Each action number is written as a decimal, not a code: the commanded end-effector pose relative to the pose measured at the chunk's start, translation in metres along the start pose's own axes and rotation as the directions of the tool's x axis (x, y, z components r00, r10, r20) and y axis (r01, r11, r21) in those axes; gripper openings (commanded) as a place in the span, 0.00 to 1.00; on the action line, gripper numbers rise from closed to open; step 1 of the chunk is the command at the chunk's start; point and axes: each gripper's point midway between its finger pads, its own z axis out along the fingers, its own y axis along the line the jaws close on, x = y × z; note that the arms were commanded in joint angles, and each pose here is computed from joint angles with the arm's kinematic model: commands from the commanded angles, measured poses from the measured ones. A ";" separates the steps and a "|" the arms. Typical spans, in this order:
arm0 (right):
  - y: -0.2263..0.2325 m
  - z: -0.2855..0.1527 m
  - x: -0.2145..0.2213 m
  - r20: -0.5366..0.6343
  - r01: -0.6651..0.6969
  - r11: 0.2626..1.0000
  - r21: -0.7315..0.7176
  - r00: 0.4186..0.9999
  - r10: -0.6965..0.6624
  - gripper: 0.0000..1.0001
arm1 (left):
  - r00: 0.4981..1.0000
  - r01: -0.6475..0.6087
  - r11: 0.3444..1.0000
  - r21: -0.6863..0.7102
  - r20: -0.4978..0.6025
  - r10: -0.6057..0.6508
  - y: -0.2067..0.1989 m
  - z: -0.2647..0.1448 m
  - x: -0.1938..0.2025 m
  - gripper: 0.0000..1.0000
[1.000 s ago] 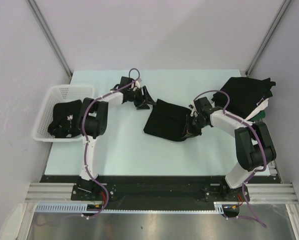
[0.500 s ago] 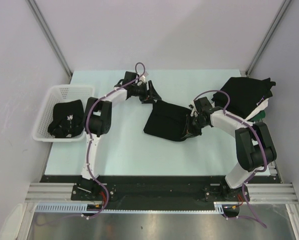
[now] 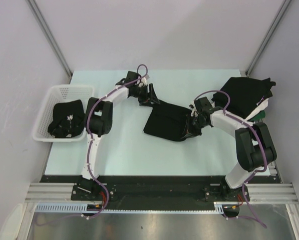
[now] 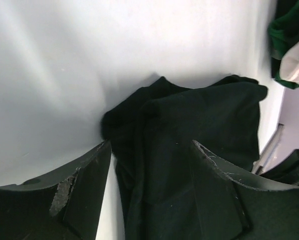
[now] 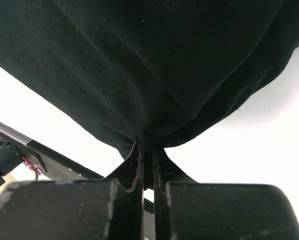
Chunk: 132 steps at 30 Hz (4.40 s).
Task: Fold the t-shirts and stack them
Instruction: Put the neatly folded tshirt into the corner of the board with both arms
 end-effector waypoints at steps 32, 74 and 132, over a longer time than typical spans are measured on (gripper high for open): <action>0.008 0.001 0.004 -0.027 -0.007 0.999 -0.050 1.000 0.005 0.00 | 0.996 -0.030 0.999 0.040 -0.081 0.033 -0.017 0.030 0.010 0.67; 0.036 -0.144 -0.156 0.384 0.242 0.956 0.164 0.877 -0.288 0.00 | 0.935 -0.238 0.965 0.114 0.297 0.195 -0.186 -0.080 -0.073 0.00; -0.181 -0.460 -0.247 0.876 -0.456 0.800 0.390 0.453 -0.168 0.00 | 0.874 -0.304 0.669 0.678 0.478 -0.087 -0.417 -0.021 -0.040 0.00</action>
